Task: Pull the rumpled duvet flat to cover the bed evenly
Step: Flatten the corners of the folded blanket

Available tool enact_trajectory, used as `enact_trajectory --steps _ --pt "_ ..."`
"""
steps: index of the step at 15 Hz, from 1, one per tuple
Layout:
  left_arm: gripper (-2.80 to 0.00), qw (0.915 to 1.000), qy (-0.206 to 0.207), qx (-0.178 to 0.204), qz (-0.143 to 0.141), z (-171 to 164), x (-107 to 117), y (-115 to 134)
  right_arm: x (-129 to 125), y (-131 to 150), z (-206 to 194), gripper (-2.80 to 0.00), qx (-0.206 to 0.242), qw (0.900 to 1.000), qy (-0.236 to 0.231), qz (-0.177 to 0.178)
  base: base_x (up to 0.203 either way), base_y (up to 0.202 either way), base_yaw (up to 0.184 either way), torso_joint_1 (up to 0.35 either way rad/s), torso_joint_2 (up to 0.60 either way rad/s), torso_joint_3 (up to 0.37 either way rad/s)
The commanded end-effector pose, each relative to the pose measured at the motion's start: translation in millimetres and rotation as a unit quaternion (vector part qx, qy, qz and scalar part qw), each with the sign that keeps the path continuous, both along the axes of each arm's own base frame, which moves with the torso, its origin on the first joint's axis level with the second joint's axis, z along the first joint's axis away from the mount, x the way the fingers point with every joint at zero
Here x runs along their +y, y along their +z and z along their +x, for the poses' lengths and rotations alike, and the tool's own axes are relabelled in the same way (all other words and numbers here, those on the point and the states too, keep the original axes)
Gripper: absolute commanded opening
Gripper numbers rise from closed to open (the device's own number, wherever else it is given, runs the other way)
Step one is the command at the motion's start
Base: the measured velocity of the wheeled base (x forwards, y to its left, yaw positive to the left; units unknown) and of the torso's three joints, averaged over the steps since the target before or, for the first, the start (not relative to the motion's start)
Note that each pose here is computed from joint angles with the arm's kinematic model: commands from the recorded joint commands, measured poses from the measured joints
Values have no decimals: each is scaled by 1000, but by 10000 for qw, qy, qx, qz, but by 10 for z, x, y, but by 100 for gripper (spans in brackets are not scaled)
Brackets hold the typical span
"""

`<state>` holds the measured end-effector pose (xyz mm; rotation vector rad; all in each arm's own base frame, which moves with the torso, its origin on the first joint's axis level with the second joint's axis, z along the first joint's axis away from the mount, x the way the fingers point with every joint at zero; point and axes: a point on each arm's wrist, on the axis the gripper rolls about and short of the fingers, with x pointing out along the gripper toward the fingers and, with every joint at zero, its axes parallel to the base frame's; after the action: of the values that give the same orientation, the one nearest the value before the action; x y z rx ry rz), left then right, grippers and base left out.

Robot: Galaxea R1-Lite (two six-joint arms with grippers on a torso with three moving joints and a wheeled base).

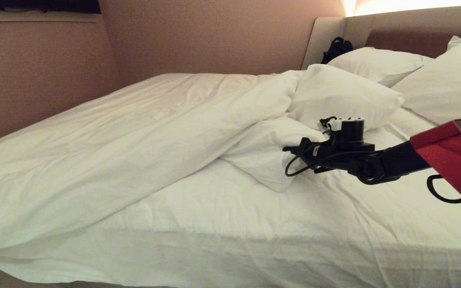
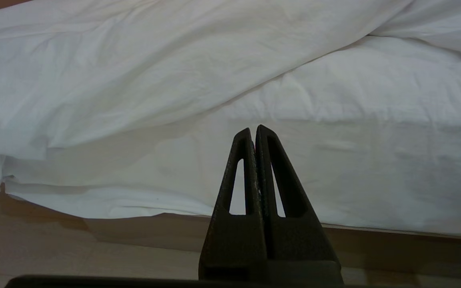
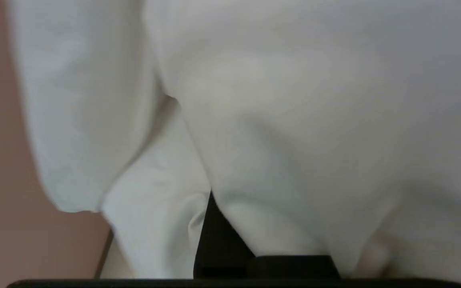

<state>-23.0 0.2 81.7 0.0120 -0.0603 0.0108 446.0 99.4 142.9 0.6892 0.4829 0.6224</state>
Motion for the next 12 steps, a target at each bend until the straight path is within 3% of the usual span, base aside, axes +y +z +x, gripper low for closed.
enact_trajectory --steps 1,7,12 --pt "-280 10000 2 3 0 0 0 -1 -24 315 -135 -280 -270 9996 7 127 0 0 0 0 0 0" --pt "-280 10000 2 -5 0 0 0 1 -146 1073 -619 -280 -604 9974 -48 393 0 0 0 0 0 0" --pt "-280 10000 2 3 0 0 0 -1 -392 1776 -1230 -280 -1060 9924 -211 584 0 0 0 0 0 0"
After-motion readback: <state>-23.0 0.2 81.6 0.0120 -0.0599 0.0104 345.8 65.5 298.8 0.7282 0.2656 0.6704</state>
